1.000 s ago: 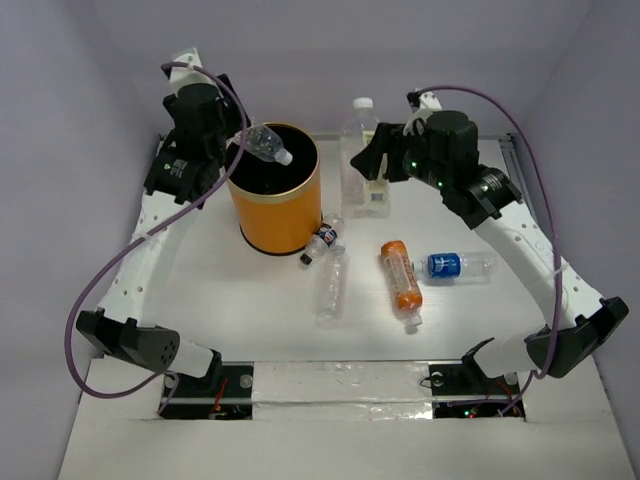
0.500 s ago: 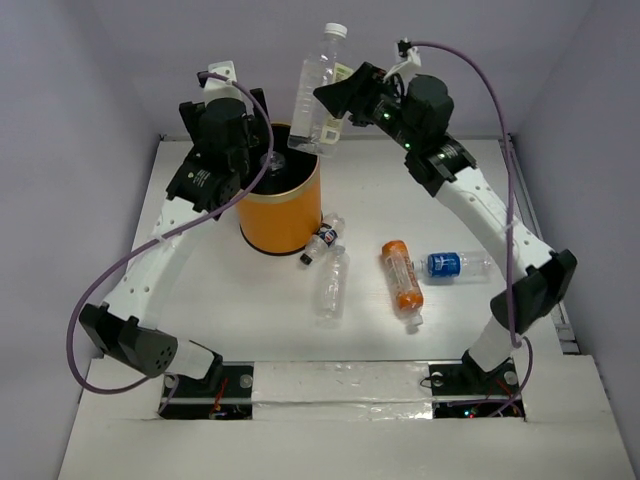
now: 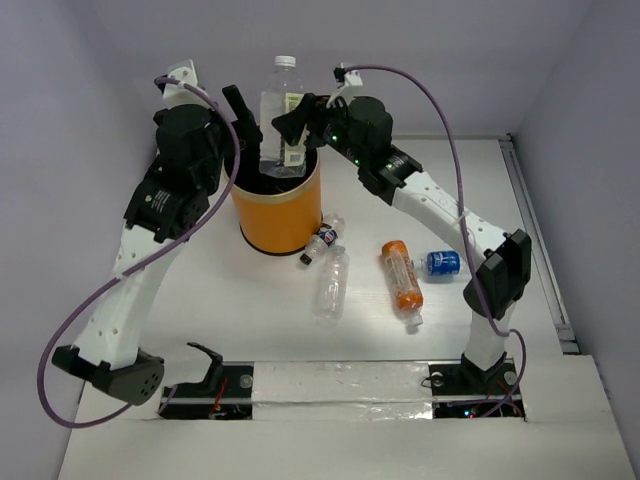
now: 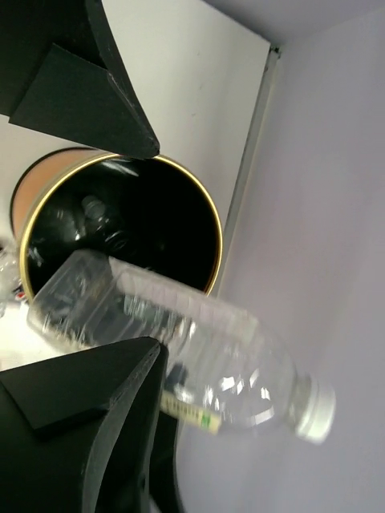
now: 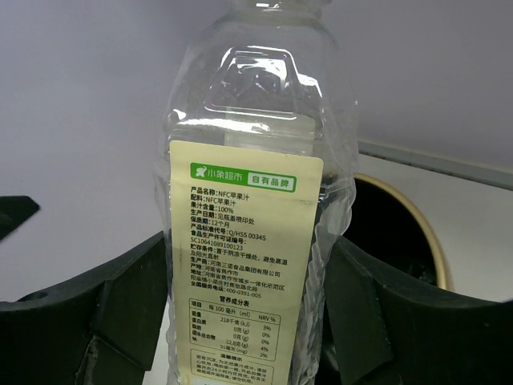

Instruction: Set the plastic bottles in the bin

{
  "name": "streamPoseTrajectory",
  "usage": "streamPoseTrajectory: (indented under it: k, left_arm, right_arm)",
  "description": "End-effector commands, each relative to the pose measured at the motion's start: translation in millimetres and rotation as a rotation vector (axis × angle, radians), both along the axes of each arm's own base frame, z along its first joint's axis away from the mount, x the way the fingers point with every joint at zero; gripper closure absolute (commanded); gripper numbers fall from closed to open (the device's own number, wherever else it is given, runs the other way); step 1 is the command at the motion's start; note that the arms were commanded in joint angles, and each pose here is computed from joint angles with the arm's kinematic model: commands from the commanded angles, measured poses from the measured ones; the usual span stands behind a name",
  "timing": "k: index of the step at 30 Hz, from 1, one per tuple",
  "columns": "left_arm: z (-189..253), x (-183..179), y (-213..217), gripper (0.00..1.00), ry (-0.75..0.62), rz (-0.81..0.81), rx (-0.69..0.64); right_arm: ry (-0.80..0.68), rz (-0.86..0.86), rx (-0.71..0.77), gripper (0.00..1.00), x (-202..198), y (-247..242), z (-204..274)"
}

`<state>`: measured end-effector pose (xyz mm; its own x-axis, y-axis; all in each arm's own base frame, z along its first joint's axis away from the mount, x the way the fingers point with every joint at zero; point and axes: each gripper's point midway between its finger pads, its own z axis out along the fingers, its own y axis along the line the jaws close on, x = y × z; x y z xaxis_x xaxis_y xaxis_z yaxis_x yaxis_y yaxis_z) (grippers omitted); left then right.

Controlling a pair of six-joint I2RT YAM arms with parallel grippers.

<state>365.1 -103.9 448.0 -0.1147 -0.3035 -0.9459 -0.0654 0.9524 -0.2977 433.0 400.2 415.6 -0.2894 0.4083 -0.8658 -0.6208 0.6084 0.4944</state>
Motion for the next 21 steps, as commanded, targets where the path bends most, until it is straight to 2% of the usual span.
streamPoseTrajectory:
  k: [1,4,9,13,15,16,17,18,20,21]
  left_arm:
    - [21,-27,3,0.09,-0.042,-0.035,-0.099]
    - [39,-38,2,0.11,-0.070,-0.065,-0.134]
    - [55,-45,-14,0.17,-0.084,-0.160,-0.171]
    - [49,-42,-25,0.22,-0.078,-0.210,-0.187]
    - [53,-48,-38,0.27,-0.093,-0.271,-0.191]
    - [55,-49,-43,0.30,-0.105,-0.288,-0.185]
    - [54,-48,-50,0.32,-0.100,-0.307,-0.174]
    - [53,-52,-64,0.37,-0.096,-0.356,-0.167]
    - [41,-52,-86,0.44,-0.066,-0.414,-0.130]
    - [34,-62,-109,0.48,-0.052,-0.474,-0.116]
  right_arm:
    - [-0.155,-0.025,0.034,0.32,-6,4,44]
    - [-0.147,0.007,0.024,0.07,-16,14,40]
    - [-0.166,-0.008,0.051,0.00,-29,-1,53]
    - [-0.182,-0.045,0.027,0.01,-34,-15,60]
    - [-0.187,-0.061,0.035,0.18,-43,-27,63]
    - [-0.188,-0.073,0.040,0.30,-47,-33,64]
    - [-0.200,-0.098,0.065,0.44,-57,-48,78]
    - [-0.171,-0.106,0.041,0.66,-59,-53,59]
    - [-0.145,-0.124,0.018,0.82,-69,-67,48]
    - [-0.123,-0.131,-0.004,0.93,-81,-80,35]
